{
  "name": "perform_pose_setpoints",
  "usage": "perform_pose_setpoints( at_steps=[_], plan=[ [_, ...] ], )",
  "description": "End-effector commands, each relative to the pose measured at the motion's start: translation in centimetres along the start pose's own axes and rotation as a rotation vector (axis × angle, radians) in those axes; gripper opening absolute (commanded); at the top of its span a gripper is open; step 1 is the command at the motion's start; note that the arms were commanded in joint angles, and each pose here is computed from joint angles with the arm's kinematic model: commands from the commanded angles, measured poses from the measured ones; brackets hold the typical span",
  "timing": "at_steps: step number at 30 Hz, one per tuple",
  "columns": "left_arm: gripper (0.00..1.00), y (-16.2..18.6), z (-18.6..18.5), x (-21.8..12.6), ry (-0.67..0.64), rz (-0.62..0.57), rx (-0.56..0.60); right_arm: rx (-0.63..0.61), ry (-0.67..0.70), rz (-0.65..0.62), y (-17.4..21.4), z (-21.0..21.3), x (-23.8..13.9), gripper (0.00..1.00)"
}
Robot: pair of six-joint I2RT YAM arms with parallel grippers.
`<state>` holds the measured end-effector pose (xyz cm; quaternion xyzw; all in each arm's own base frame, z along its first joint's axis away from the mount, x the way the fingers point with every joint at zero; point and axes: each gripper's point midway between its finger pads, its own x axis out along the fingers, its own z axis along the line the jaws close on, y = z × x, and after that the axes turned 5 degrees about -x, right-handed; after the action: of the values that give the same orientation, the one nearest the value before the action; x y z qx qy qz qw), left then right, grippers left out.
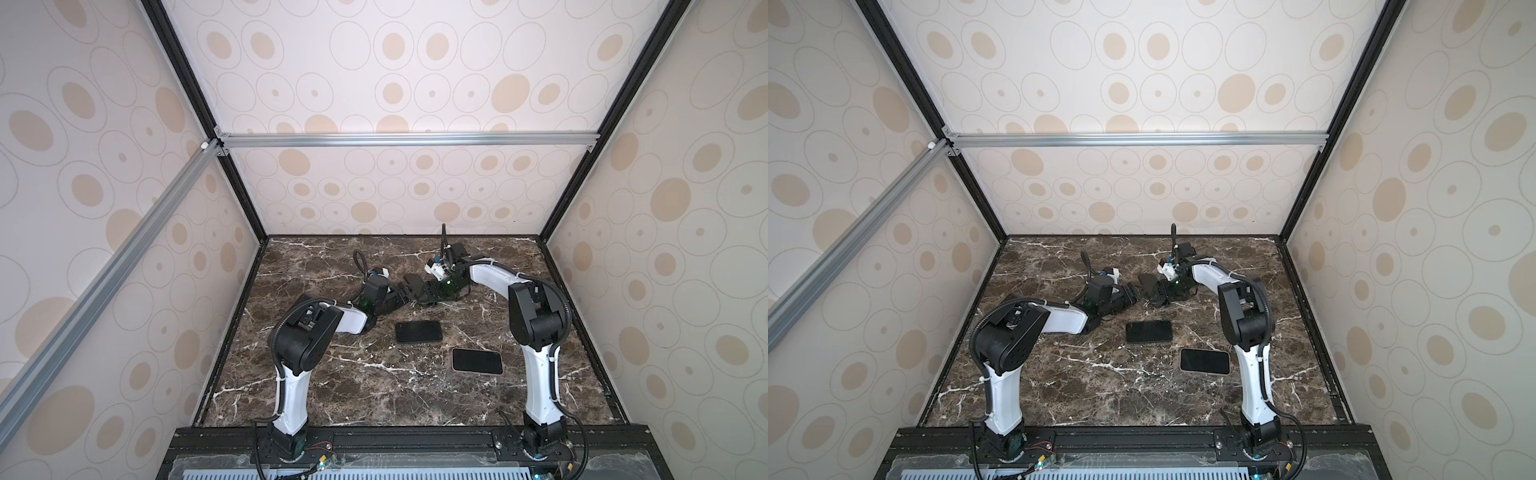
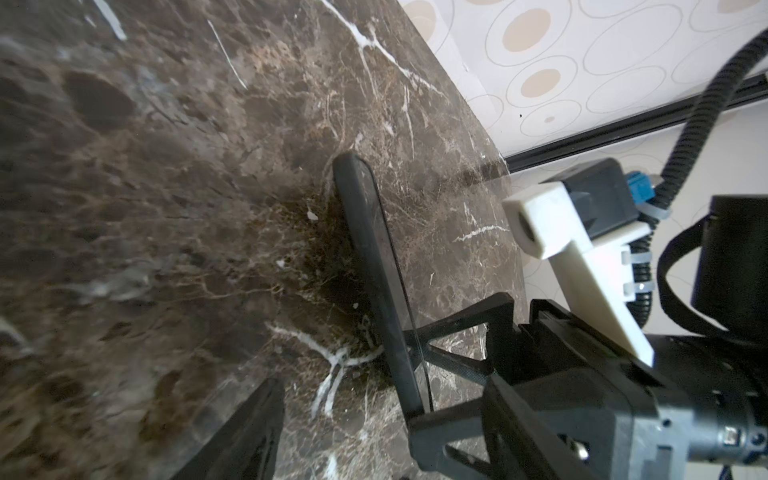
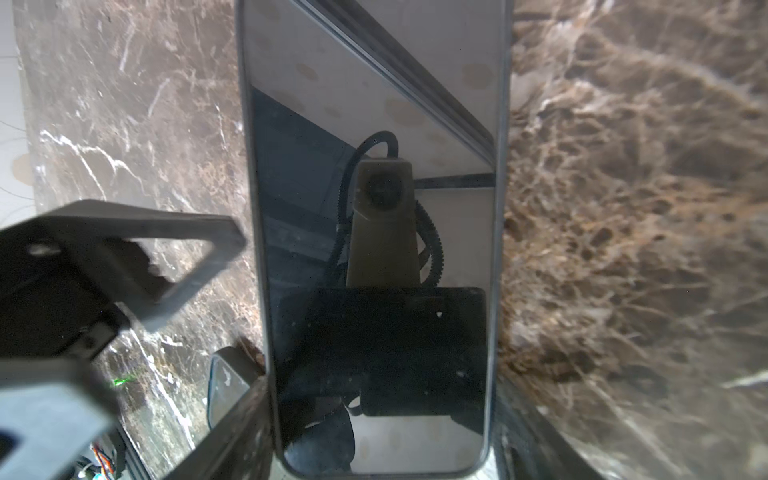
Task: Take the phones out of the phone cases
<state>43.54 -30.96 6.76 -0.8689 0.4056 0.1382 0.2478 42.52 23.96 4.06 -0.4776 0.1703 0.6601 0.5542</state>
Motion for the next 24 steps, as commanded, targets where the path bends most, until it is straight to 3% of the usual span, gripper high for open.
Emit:
perform_pose_setpoints(
  at_steps=[1, 24],
  plan=[
    [0.71, -0.4, -1.8, 1.2, 0.047, 0.008, -0.034, 0.065, -0.012, 0.082, 2.8, -0.5, 1.8, 0.72],
    [0.21, 1.4, -1.0, 4.6, 0.031, 0.095, -0.075, 0.091, -0.018, 0.022, 2.0, -0.5, 1.9, 0.7]
  ],
)
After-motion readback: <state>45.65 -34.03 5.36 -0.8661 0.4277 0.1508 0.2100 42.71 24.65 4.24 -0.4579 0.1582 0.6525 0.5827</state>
